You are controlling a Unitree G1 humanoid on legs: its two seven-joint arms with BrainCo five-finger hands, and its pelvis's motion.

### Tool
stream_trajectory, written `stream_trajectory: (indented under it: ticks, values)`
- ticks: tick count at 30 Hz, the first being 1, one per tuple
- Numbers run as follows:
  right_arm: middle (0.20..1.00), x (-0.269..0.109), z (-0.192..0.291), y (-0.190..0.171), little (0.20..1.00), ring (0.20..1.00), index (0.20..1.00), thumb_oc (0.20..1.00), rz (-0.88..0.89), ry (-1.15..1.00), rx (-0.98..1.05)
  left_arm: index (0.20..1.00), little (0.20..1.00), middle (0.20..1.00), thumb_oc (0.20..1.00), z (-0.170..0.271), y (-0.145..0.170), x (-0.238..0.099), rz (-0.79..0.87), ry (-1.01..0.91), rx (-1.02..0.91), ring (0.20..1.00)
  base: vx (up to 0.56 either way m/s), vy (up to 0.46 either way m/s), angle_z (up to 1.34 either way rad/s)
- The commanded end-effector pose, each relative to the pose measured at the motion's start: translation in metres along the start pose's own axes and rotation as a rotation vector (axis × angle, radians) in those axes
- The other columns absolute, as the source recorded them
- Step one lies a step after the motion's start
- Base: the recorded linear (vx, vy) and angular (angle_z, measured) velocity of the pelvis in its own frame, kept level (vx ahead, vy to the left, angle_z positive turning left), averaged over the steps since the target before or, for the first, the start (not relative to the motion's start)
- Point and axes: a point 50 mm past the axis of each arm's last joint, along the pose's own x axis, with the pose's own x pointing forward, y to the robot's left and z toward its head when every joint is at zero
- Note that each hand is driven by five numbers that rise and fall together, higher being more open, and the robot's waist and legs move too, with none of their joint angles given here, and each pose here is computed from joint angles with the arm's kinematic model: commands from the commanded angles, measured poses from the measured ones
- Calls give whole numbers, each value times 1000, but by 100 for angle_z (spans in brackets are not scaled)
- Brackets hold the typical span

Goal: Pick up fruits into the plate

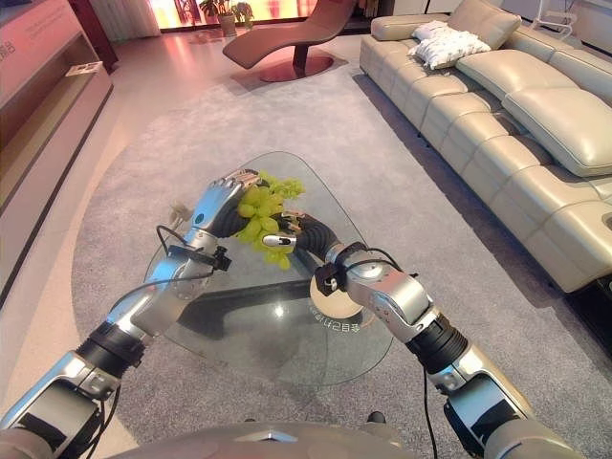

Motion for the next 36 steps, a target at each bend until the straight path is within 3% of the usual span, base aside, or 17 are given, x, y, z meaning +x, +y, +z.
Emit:
stream_trajectory:
  ticks: [1,10,18,20,36]
  values:
    - [1000,13,37,39,1000,1000,1000,1000,184,-136,47,200,200,200,200,58,39,45,162,-287,-29,200,0,0,0]
    - [1000,18,24,58,1000,1000,1000,1000,266,-34,177,200,200,200,200,68,40,48,211,-319,-19,200,0,0,0]
    - [1000,21,23,63,1000,1000,1000,1000,278,-50,176,200,200,200,200,77,39,51,229,-347,-17,200,0,0,0]
    - [200,21,27,64,200,200,200,200,290,-75,180,200,200,200,200,77,38,51,221,-346,-13,200,0,0,0]
    - [200,18,40,62,200,200,200,200,289,-169,139,200,200,200,200,68,34,49,197,-318,0,200,0,0,0]
